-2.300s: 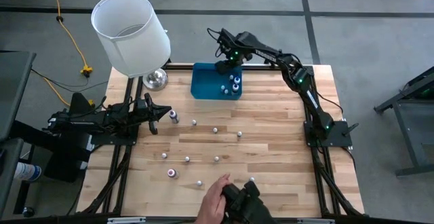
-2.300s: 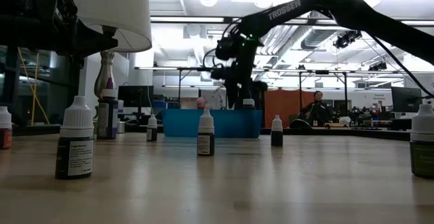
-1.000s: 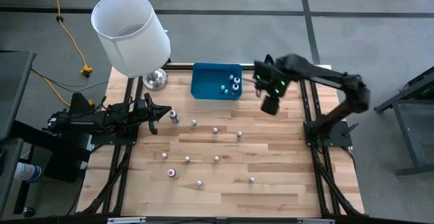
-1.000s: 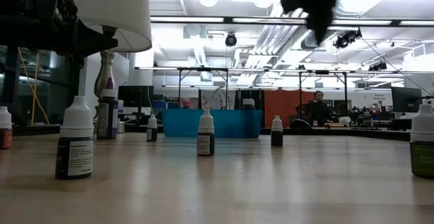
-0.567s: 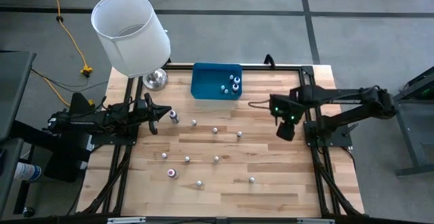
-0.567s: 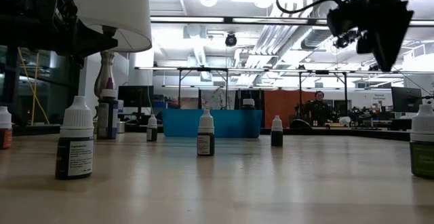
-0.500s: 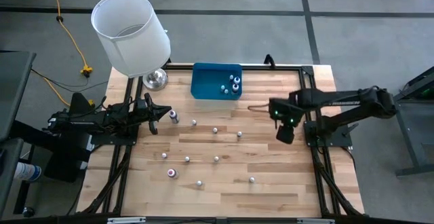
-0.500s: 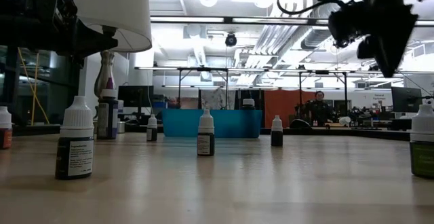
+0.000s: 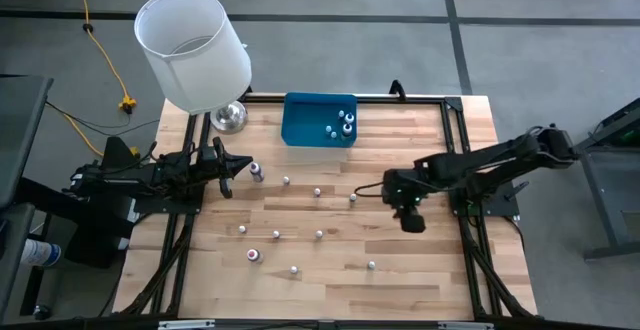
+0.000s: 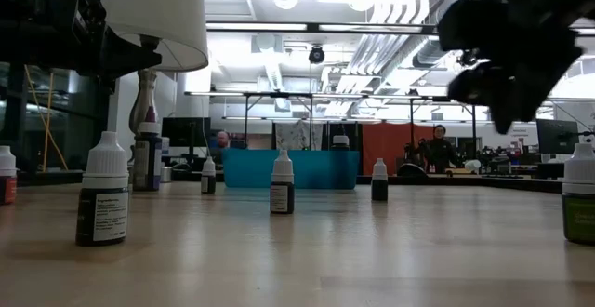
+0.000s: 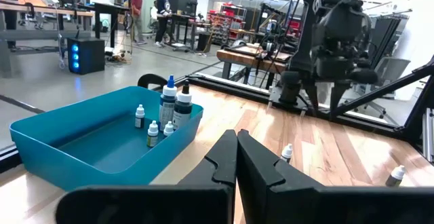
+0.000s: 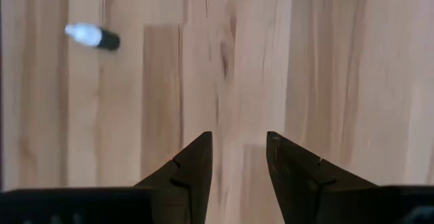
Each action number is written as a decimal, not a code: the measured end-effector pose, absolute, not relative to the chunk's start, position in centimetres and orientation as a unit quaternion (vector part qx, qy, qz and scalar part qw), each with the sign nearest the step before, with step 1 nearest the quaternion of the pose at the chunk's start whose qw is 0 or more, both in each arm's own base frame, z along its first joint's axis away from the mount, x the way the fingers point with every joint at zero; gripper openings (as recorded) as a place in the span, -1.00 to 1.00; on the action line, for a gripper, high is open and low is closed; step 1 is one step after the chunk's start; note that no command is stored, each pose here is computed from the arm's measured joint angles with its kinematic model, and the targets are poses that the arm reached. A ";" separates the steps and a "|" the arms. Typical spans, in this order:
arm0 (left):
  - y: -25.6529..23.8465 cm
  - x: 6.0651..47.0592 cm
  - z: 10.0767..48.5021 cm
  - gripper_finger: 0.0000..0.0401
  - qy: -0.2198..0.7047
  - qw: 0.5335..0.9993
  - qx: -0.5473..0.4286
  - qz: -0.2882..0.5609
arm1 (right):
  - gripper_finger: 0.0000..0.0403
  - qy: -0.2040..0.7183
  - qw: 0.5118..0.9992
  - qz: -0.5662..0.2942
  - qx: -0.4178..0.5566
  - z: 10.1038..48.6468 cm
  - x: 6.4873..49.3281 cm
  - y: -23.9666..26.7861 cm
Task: Pick & Place food coloring
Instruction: Put the small black food coloring bottle into the blue bin
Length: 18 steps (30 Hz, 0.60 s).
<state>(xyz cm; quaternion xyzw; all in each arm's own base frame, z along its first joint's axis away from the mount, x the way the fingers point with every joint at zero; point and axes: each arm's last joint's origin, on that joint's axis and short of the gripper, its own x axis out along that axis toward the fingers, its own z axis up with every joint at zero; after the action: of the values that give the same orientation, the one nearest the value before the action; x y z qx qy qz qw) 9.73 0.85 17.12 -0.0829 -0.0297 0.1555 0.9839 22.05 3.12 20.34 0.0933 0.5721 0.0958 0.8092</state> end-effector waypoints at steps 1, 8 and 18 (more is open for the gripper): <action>0.9 9.7 17.1 -1.00 -0.030 0.984 -0.083 0.155 | -0.36 0.574 0.809 0.098 0.082 20.2 22.6 3.2; 0.9 9.7 17.1 -1.00 -0.030 0.984 -0.083 0.155 | -0.36 0.581 0.804 0.125 -0.031 19.9 27.0 3.4; 0.9 9.7 17.1 -1.00 -0.030 0.984 -0.083 0.155 | -0.36 0.581 0.801 0.089 -0.115 20.1 31.8 1.9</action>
<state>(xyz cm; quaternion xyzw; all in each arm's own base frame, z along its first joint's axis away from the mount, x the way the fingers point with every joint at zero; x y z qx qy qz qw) 9.72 0.85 17.13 -0.0829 -0.0299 0.1554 0.9839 31.80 1.87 20.05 -0.1150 0.5805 0.0888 0.8012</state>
